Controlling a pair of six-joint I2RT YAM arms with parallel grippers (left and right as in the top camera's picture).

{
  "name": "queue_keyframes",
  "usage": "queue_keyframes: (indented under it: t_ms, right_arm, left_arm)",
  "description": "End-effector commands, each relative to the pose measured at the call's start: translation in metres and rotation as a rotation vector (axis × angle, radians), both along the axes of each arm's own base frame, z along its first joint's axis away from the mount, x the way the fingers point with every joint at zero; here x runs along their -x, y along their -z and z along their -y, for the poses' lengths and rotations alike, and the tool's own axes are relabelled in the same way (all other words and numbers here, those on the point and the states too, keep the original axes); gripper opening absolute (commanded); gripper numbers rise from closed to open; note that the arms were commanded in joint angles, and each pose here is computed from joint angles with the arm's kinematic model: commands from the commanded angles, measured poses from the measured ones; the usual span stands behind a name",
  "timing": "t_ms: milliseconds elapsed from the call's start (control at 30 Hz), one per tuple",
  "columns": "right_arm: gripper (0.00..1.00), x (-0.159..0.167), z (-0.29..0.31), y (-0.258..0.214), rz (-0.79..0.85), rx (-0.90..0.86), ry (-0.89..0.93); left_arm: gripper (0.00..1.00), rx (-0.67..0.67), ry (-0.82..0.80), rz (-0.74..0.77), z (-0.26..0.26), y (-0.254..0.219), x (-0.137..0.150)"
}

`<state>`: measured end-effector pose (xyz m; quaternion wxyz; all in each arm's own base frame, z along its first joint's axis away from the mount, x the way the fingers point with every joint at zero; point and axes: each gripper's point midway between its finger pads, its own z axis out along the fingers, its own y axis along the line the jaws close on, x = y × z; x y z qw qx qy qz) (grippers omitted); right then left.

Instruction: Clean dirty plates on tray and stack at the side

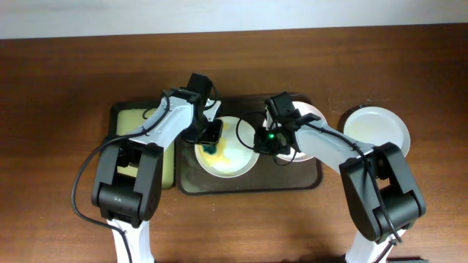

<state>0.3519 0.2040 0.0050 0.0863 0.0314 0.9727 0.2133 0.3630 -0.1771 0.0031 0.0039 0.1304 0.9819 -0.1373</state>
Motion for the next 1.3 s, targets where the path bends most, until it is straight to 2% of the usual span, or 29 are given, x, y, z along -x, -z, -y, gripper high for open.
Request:
queue_keyframes:
  t_ms: [0, 67, 133, 233, 333, 433, 533, 567, 600, 667, 700, 767, 800, 833, 900, 967, 1000, 1067, 1133, 1200, 1267]
  right_arm:
    - [0.04, 0.007, -0.013, 0.001, -0.013, -0.041, -0.041]
    - [0.04, 0.006, -0.011, 0.002, -0.009, -0.031, -0.038]
    - [0.04, 0.007, -0.011, 0.002, -0.010, -0.030, -0.038]
    - [0.04, 0.007, -0.011, 0.002, -0.013, -0.029, -0.038]
    - [0.04, 0.007, -0.011, 0.002, -0.013, -0.029, -0.039]
    - [0.04, 0.008, -0.011, 0.002, -0.014, -0.029, -0.038]
    - [0.04, 0.007, -0.011, 0.002, -0.013, -0.029, -0.038]
    - [0.04, 0.007, -0.011, 0.002, -0.012, -0.029, -0.038]
    - [0.04, 0.007, -0.011, 0.002, -0.012, -0.029, -0.038]
    - [0.04, 0.007, -0.011, 0.002, -0.012, -0.029, -0.038]
    - [0.04, 0.007, -0.011, 0.002, -0.013, -0.029, -0.038]
    - [0.04, 0.007, -0.011, 0.002, -0.013, -0.029, -0.038]
    - [0.11, 0.007, -0.011, 0.002, -0.013, -0.029, -0.038]
    - [0.22, 0.008, -0.011, 0.002, -0.015, -0.028, -0.038]
    - [0.34, 0.009, -0.010, 0.003, -0.020, -0.026, -0.038]
    - [0.52, 0.011, -0.010, 0.003, -0.029, -0.023, -0.038]
    - [0.54, 0.012, -0.009, 0.004, -0.036, -0.020, -0.038]
    - [0.53, 0.018, -0.006, 0.007, -0.053, -0.004, -0.038]
    - [0.46, 0.023, -0.007, 0.013, -0.048, 0.040, -0.049]
    - [0.32, 0.031, -0.010, 0.020, -0.022, 0.126, -0.076]
    - [0.20, 0.033, -0.011, 0.021, 0.003, 0.172, -0.089]
  left_arm:
    - [0.00, 0.370, 0.171, -0.330, 0.071, 0.020, 0.085]
    - [0.00, 0.396, 0.175, -0.343, 0.075, 0.004, 0.083]
    - [0.00, 0.351, 0.196, -0.224, 0.071, -0.028, 0.052]
    - [0.00, 0.074, 0.039, -0.002, 0.018, -0.071, -0.008]
    - [0.00, -0.090, -0.051, 0.072, -0.021, -0.068, -0.026]
    - [0.00, -0.081, -0.056, 0.080, -0.015, -0.023, -0.016]
    - [0.00, -0.048, -0.029, 0.023, -0.004, 0.015, 0.018]
    - [0.00, 0.031, -0.002, -0.023, 0.013, 0.018, 0.033]
    - [0.00, 0.096, 0.029, -0.048, 0.025, 0.014, 0.040]
    - [0.00, 0.323, 0.091, -0.109, 0.063, -0.009, 0.053]
    - [0.00, 0.368, 0.103, -0.120, 0.069, -0.017, 0.054]
    - [0.00, 0.375, 0.115, -0.091, 0.069, -0.036, 0.050]
    - [0.00, 0.339, 0.089, -0.024, 0.057, -0.056, 0.037]
    - [0.00, 0.263, 0.026, 0.039, 0.036, -0.072, 0.022]
    - [0.00, 0.102, -0.108, 0.183, -0.024, -0.115, 0.003]
    - [0.00, -0.028, -0.244, 0.333, -0.091, -0.170, 0.003]
    - [0.00, -0.081, -0.362, 0.381, -0.125, -0.195, 0.014]
    - [0.00, -0.152, -0.599, 0.465, -0.176, -0.233, 0.036]
    - [0.00, -0.256, -0.713, 0.545, -0.206, -0.253, 0.049]
    - [0.00, -0.396, -0.827, 0.522, -0.232, -0.243, 0.062]
    - [0.00, -0.422, -0.819, 0.454, -0.232, -0.217, 0.066]
